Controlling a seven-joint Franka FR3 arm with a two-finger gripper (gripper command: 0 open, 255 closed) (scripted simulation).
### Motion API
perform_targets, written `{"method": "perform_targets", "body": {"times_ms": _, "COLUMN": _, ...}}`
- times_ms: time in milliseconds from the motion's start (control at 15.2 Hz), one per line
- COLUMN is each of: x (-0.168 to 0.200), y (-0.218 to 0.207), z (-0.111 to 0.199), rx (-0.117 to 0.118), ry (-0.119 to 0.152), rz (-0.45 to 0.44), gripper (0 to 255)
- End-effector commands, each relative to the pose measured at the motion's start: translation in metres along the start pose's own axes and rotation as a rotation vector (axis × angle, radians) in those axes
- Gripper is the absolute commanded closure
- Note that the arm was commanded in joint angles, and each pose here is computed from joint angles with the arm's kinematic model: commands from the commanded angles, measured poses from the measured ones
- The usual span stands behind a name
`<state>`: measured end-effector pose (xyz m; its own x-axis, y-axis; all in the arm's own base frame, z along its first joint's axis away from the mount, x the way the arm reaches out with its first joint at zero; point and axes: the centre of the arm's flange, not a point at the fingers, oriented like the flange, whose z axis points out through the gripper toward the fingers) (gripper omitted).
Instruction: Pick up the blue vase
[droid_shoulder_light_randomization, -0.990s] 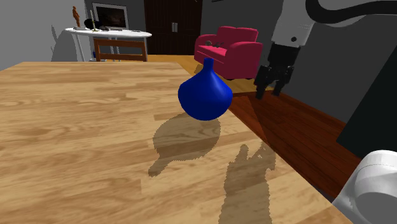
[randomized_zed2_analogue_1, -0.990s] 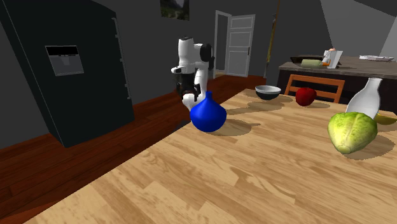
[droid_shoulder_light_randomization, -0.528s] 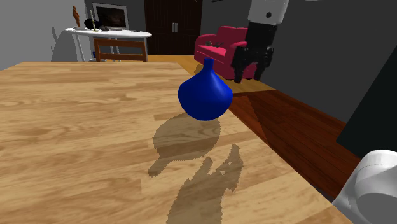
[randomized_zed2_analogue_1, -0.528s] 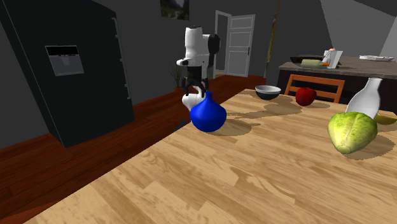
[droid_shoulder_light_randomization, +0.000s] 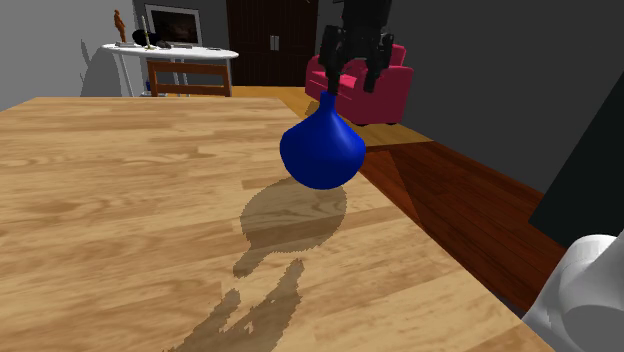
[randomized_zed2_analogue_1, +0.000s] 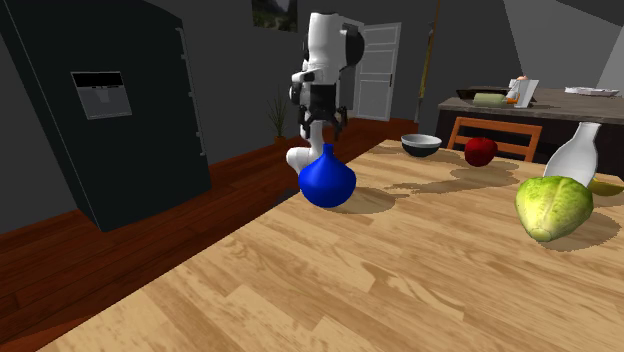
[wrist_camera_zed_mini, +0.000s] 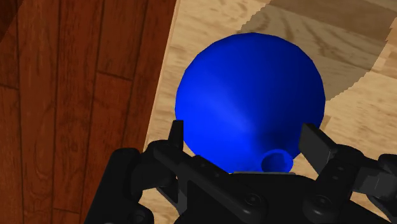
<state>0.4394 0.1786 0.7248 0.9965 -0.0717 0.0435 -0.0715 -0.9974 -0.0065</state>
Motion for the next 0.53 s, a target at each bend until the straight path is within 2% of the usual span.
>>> {"method": "perform_targets", "body": {"times_ms": 0, "x": 0.015, "y": -0.020, "z": -0.012, "rx": -0.002, "ry": 0.000, "rz": -0.006, "gripper": 0}}
{"method": "perform_targets", "body": {"times_ms": 132, "x": 0.023, "y": -0.031, "z": -0.020, "rx": -0.004, "ry": 0.000, "rz": -0.010, "gripper": 0}}
{"method": "perform_targets", "body": {"times_ms": 462, "x": 0.021, "y": -0.031, "z": 0.006, "rx": -0.004, "ry": 0.000, "rz": -0.010, "gripper": 0}}
